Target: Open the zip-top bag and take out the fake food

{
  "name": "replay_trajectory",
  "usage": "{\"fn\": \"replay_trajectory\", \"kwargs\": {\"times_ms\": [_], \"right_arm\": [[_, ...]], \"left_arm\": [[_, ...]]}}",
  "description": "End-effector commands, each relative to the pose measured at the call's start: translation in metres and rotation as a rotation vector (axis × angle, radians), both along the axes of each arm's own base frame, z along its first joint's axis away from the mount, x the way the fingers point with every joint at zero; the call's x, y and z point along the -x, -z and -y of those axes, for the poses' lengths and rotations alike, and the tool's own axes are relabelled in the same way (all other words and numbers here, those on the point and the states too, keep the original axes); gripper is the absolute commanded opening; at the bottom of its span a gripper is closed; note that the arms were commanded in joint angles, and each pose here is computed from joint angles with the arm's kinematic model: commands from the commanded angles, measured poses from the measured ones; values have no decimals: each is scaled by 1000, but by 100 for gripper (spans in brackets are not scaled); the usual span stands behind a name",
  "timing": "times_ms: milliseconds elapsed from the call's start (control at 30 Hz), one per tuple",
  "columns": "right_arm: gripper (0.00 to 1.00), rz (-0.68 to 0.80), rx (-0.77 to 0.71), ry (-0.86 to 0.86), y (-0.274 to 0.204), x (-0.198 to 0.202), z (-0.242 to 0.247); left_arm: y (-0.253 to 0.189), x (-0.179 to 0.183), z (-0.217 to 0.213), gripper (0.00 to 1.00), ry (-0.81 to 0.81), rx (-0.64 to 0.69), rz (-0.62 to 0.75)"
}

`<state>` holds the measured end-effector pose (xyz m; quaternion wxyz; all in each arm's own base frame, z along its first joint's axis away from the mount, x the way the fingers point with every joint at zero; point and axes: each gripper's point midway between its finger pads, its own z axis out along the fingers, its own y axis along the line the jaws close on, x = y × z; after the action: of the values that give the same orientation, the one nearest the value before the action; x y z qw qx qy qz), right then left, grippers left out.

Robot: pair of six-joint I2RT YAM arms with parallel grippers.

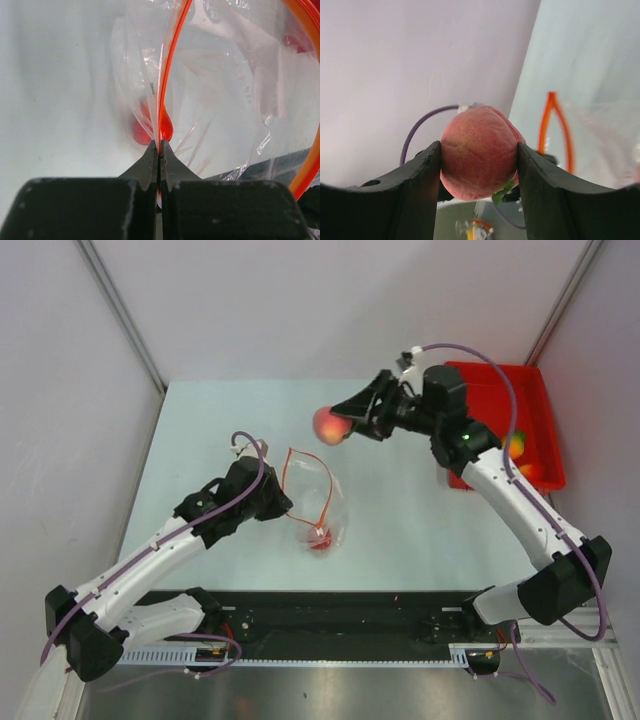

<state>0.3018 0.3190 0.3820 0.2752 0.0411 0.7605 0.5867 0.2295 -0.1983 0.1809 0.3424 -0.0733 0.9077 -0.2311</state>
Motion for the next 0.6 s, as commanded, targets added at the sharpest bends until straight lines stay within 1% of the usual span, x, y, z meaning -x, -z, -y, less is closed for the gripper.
{"fn": "replay_trajectory", "kwargs": {"times_ms": [0,33,67,133,167,200,233,267,300,333,367,400,467,567], "right_arm": [[7,31,164,226,24,-52,88],[7,25,223,301,36,-67,112],[7,23,377,485,65,-99,179],[8,-12,474,597,93,-121,222],[7,-42,508,695,104,-134,265],[7,-46,548,721,114,-141,282],[7,-109,573,756,139,-151,303],[7,-150,571,790,149,-155,320],[8,-188,581,846,161,-159,350],[9,-207,597,876,170,-162,365],[10,-253,640,918,190,-165,384],[10,-288,656,963,199,-162,410],[11,-361,723,1003,225,-156,437],[14,-417,812,1008,248,-145,460]], "left_arm": [[-21,-9,-4,0,-18,-24,56],[-27,-11,-4,0,-8,-29,72],[-28,-12,-4,0,5,-48,72],[-32,-12,-2,0,26,-53,75],[-33,-12,0,0,35,-50,76],[-32,-12,2,0,49,-47,70],[-31,-11,4,0,58,-45,66],[-32,-11,6,0,64,-38,67],[-30,-10,8,0,74,-35,59],[-29,-9,11,0,90,-23,54],[-30,-8,13,0,98,-16,53],[-28,-7,14,0,105,-12,48],[-26,-5,17,0,123,-7,39],[-26,-4,18,0,139,-9,40]]}}
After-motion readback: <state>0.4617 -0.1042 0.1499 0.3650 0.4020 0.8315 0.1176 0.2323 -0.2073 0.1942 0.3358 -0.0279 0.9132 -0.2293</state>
